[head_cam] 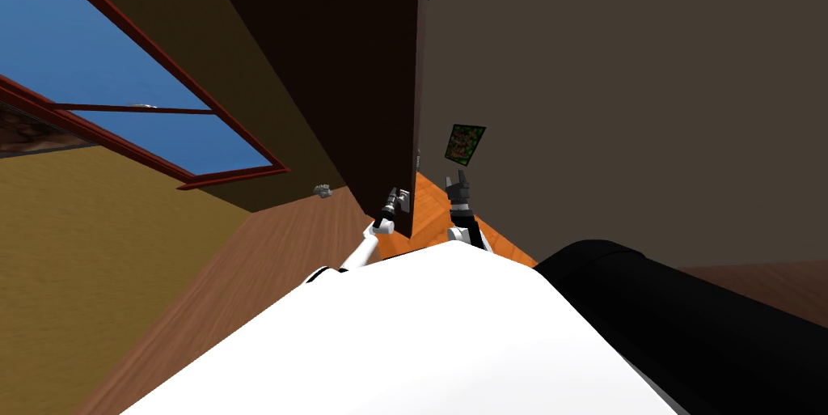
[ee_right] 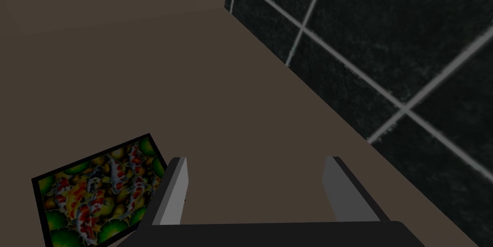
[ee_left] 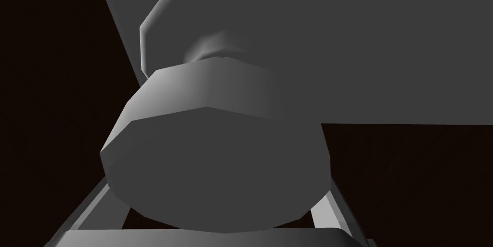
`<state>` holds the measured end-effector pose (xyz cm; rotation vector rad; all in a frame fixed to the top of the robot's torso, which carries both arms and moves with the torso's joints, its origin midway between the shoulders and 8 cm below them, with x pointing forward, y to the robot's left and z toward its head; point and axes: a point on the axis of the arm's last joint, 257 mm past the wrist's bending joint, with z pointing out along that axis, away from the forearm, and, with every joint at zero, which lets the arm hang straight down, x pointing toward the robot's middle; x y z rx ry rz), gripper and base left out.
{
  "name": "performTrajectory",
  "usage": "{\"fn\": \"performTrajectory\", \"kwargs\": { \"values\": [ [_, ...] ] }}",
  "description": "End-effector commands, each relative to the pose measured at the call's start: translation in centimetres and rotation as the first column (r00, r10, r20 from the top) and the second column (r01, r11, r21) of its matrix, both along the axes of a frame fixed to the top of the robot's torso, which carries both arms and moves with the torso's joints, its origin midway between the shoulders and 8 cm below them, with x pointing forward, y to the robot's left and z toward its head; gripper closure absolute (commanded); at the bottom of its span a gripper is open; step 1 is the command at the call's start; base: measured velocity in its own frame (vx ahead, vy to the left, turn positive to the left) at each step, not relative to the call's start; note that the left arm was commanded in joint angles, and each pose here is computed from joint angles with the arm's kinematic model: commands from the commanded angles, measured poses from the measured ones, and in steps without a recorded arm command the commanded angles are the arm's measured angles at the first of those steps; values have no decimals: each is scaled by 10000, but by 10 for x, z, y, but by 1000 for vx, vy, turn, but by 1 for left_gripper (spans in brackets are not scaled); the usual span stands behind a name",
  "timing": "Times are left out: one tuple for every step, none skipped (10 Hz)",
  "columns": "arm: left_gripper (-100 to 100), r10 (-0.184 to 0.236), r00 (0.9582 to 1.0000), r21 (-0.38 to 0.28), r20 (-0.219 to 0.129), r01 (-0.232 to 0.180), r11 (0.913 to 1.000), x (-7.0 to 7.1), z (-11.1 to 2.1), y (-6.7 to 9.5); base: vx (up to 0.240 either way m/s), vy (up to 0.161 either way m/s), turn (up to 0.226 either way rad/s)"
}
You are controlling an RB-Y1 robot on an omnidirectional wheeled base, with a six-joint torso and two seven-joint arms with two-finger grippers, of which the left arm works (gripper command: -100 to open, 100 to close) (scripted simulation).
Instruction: Push the door open
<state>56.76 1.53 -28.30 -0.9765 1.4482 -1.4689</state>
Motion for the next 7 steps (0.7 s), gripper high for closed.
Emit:
{"fn": "performTrajectory", "kwargs": {
  "values": [
    [-100,-166,9998,141,-96,167,9998,-5,-6,-4,-62,149,-76],
    [-100,-253,9996,214,-111,256,9994,-7,-8,-5,-90,135,-83],
    [-100,-358,9993,274,-132,361,9990,-9,-10,-7,-122,165,-116],
    [-100,-477,9987,317,-159,482,9983,-12,-12,-10,-148,169,-114],
    [-100,-610,9980,338,-189,616,9975,-15,-14,-15,-110,156,-106],
    [-100,-751,9969,337,-222,759,9965,-19,-15,-22,-108,189,-85],
    [-100,-899,9956,313,-256,907,9954,-23,-16,-29,-116,227,-106]
  ]
}}
